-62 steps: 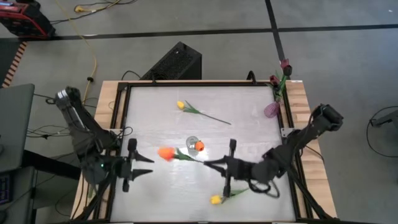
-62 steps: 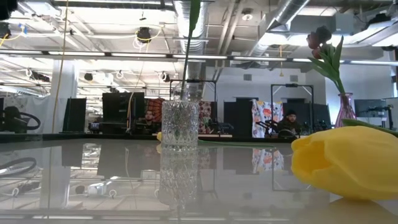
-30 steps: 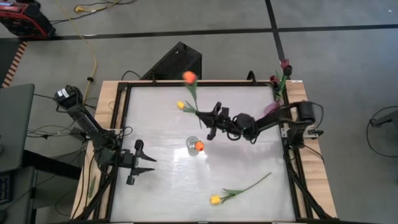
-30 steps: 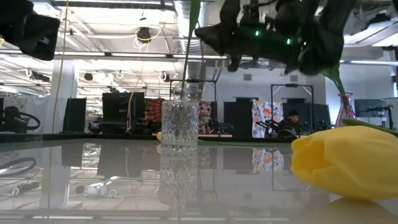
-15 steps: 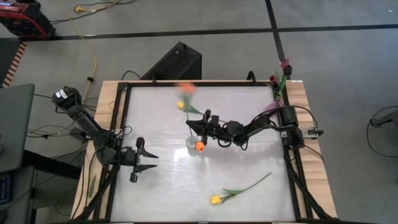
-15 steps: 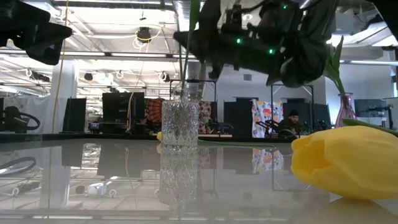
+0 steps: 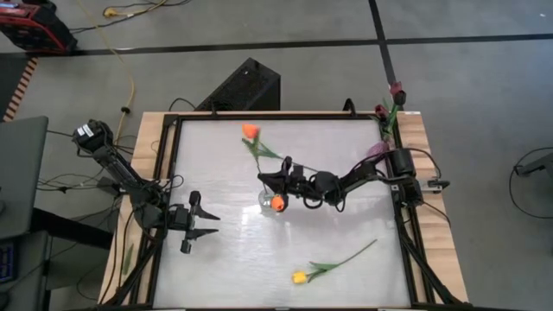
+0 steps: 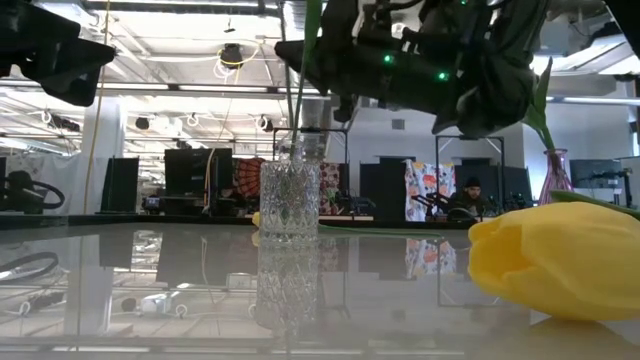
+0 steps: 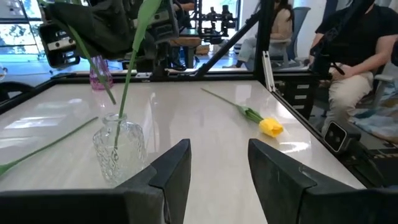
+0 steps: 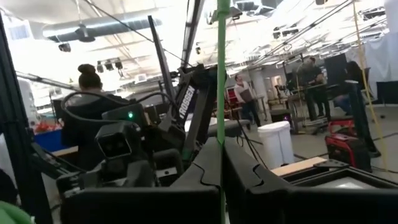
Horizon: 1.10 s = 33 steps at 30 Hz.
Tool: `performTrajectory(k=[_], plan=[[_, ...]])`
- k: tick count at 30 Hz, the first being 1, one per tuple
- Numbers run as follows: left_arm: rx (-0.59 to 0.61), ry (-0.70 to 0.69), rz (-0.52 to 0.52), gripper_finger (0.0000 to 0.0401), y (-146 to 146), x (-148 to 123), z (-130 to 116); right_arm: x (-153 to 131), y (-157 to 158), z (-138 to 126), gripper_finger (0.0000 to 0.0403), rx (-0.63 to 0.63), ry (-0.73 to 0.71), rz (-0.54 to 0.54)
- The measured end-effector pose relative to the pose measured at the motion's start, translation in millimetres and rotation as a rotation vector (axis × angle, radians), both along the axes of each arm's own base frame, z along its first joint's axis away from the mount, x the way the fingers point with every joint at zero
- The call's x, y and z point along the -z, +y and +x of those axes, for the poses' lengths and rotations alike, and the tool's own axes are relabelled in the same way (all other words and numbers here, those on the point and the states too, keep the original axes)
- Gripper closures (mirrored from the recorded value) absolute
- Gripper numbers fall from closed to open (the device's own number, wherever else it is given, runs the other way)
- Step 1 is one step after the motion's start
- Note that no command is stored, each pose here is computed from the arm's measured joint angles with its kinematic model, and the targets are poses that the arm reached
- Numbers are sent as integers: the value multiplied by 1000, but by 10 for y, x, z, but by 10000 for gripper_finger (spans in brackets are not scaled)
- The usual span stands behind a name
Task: Sort flowers into vase by color
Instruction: Put the orange flower into the transparent vase
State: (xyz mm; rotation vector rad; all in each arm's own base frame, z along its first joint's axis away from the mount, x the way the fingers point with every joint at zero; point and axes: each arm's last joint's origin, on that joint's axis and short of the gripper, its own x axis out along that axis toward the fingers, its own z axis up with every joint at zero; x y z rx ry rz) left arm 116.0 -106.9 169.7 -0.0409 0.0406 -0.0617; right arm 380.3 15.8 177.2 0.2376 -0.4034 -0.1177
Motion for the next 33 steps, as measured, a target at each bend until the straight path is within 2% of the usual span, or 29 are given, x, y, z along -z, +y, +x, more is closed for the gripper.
performTrajectory(k=[18, 28, 33], plan=[[-2, 0, -18, 252, 0, -2, 0, 92, -10, 29, 380, 59, 102, -16], [8, 6, -28, 252, -3, 4, 0, 188, -2, 53, 372, 48, 205, -28], [43, 11, -28, 252, -13, 8, -1, 235, 7, 63, 354, 18, 253, -48]])
